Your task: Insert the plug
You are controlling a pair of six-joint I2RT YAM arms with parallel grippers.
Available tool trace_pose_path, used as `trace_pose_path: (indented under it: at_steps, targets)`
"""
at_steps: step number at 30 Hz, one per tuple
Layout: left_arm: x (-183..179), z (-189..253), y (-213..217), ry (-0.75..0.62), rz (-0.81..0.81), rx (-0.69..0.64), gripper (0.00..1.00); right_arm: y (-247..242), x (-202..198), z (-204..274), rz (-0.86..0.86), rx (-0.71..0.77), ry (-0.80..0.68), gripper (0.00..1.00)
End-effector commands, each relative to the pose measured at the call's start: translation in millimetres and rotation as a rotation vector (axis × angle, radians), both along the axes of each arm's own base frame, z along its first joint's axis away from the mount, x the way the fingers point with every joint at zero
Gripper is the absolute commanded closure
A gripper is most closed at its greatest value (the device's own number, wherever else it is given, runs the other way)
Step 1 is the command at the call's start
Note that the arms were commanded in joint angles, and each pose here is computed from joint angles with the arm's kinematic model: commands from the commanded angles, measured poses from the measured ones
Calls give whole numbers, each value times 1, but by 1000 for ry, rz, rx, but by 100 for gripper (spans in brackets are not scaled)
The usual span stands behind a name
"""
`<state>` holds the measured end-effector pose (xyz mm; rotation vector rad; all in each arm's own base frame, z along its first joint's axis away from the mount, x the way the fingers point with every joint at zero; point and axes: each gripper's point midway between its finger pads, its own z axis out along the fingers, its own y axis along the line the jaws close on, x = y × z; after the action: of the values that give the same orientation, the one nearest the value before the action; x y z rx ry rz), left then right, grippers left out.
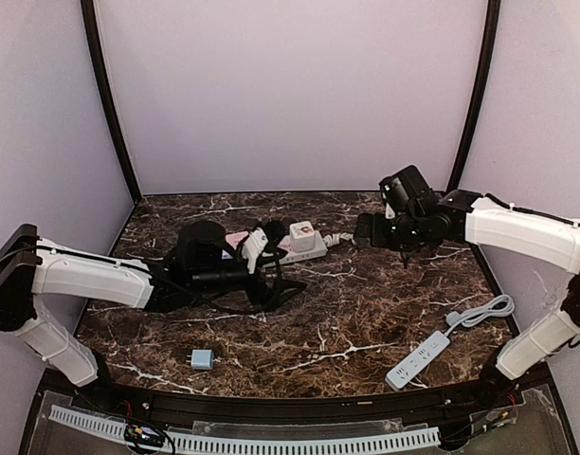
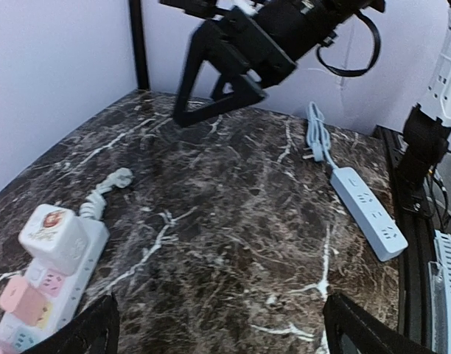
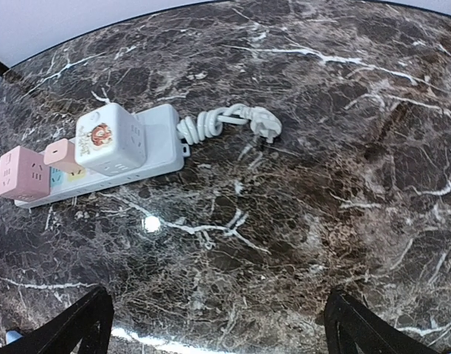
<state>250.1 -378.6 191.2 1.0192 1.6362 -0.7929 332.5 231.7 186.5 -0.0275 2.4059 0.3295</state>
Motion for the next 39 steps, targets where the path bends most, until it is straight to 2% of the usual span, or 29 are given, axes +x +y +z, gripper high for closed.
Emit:
trace_pose_path:
  at_steps: [1,5,6,7,8,9,10,11,18,25,28,30,31,35,37,39]
  targets:
    - [-43,-17,-48,37,-156,73,4,-23,1,23,-135,78,-104,1]
    - [-65,-30,-99,77,-229,102,5,-46,-11,32,-204,95,-147,1]
    - [-78,-49,-111,94,-258,141,5,-51,-14,32,-217,99,-153,1]
    - [-87,-44,-126,78,-274,150,6,-55,-17,33,-228,106,-159,1]
    - [-91,-68,-132,95,-277,207,6,-59,-20,34,-238,109,-162,1]
    - [-99,-60,-146,65,-284,203,7,-63,-23,34,-244,113,-166,1]
    - [-103,-78,-151,75,-285,246,7,-66,-26,36,-248,117,-173,1]
    - [-114,-78,-173,58,-286,249,8,-75,-32,38,-262,118,-185,1]
    - [-142,-128,-214,54,-300,382,9,-91,-49,50,-270,146,-222,1]
    - [-149,-155,-243,50,-259,419,13,-98,-58,52,-262,166,-243,1]
    - [-150,-162,-250,32,-245,433,19,-99,-61,54,-258,174,-249,1]
    - [-148,-165,-252,20,-230,438,30,-100,-62,55,-256,178,-253,1]
    - [-146,-164,-253,15,-217,435,38,-100,-62,55,-256,179,-254,1]
    - [-144,-166,-253,9,-194,434,58,-100,-64,54,-250,182,-253,1]
    - [-141,-165,-252,3,-179,438,66,-100,-65,54,-247,183,-251,1]
    - [-136,-163,-247,-6,-153,443,68,-99,-65,53,-242,185,-248,2]
